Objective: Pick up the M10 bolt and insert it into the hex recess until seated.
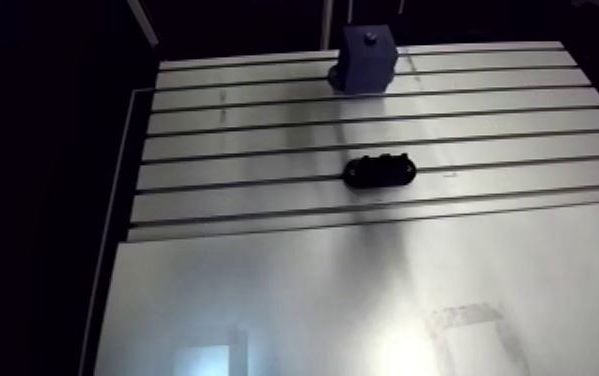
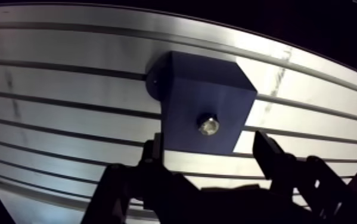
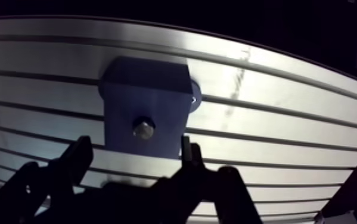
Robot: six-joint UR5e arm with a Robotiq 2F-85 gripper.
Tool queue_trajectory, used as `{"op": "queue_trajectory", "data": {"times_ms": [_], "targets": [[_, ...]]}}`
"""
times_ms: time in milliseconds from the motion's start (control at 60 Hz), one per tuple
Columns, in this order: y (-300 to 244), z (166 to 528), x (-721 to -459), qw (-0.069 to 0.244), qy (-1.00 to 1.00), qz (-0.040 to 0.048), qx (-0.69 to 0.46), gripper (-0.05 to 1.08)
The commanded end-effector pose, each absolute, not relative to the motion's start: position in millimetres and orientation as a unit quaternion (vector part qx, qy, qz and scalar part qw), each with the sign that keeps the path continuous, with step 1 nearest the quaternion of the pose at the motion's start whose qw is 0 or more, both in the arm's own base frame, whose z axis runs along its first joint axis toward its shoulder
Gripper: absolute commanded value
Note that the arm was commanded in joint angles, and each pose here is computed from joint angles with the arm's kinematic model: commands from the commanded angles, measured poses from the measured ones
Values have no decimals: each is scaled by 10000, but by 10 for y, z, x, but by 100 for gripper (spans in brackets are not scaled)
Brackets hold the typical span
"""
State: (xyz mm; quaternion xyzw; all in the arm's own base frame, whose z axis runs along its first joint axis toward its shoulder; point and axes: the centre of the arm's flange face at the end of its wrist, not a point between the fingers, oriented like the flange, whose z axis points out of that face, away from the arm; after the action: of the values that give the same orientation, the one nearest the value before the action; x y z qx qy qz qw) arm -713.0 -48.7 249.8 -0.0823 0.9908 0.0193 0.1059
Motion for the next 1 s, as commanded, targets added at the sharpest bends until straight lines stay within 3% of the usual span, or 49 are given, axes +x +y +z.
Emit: {"op": "queue_trajectory", "data": {"times_ms": [17,200,1000], "targets": [[-515,2454,-7078,733,9965,156,-366,40],[-458,2508,-7031,565,9977,174,-317,47],[-424,2471,-6958,640,9976,167,-203,47]]}}
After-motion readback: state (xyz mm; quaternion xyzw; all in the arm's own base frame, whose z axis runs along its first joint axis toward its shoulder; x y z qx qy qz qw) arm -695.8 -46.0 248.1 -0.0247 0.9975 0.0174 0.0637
